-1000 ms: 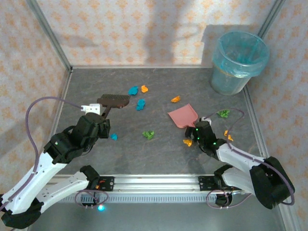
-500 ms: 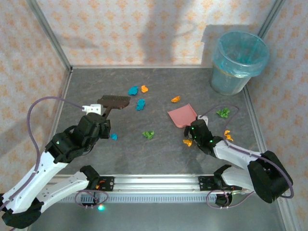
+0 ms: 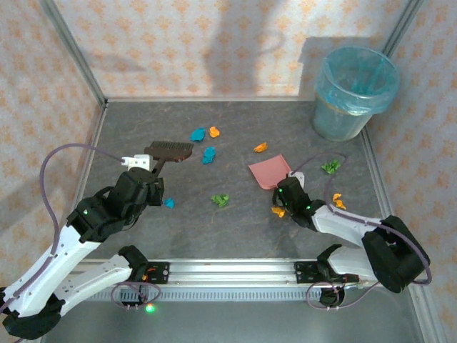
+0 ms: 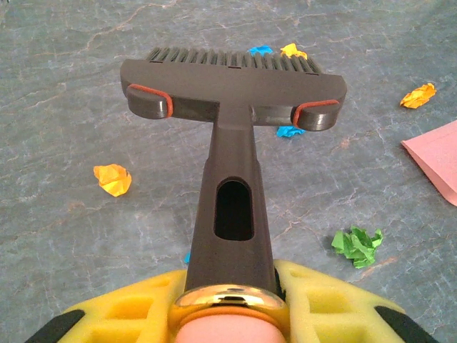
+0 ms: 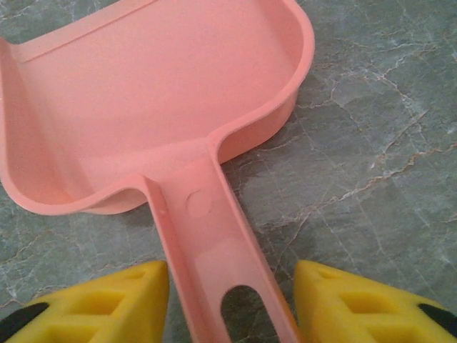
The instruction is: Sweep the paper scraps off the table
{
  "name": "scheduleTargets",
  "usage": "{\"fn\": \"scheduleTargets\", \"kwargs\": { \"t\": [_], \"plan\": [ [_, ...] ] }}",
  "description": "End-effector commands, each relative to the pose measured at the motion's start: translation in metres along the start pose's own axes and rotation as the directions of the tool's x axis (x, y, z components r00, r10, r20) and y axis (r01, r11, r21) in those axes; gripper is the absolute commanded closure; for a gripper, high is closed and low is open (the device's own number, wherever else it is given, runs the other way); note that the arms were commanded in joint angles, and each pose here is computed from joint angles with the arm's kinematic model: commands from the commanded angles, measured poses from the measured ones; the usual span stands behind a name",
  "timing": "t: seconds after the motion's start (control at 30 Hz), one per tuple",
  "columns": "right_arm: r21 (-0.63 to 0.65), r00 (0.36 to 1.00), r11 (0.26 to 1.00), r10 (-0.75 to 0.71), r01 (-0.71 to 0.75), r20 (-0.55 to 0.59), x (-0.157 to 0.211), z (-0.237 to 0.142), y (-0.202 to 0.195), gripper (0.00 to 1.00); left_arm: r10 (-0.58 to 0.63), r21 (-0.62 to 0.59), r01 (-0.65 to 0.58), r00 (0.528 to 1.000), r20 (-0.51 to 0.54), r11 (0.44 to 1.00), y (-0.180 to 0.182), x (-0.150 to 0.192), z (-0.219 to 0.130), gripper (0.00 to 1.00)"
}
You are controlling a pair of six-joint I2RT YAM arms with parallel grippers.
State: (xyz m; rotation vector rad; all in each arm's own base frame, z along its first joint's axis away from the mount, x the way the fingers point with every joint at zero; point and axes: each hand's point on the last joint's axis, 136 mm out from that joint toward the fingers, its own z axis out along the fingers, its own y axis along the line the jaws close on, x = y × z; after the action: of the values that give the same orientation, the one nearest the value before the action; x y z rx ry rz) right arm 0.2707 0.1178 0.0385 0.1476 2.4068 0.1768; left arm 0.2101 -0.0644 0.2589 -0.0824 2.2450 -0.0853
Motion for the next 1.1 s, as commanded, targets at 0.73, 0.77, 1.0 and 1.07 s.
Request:
{"fn": "scheduleTargets", "kwargs": {
  "t": [0.73,0.77,1.0,1.07],
  "plan": [
    [0.042,0.998,0.998,-0.057,0.056,0.013,-0.01,-0.001,0.004,0.75,-0.012,-0.005,0.012,0.999,0.052,1.0,0.003,-0.01,-0.004,1.0],
    [0.041,0.998,0.998,-0.056,0.055,0.015,-0.01,-0.002,0.005,0.77,-0.014,-0.004,0.014,0.998,0.053,1.0,0.003,-0.011,-0.004,1.0],
    [0.025,0.999,0.999,-0.041,0.04,0.015,-0.011,-0.012,0.005,0.9,-0.019,0.001,0.019,0.998,0.061,1.0,0.004,-0.011,-0.007,1.0],
    [0.012,0.999,1.0,-0.029,0.028,0.032,-0.016,-0.019,0.005,0.92,-0.022,0.001,0.022,0.998,0.065,1.0,0.005,-0.012,-0.008,1.0]
  ]
}}
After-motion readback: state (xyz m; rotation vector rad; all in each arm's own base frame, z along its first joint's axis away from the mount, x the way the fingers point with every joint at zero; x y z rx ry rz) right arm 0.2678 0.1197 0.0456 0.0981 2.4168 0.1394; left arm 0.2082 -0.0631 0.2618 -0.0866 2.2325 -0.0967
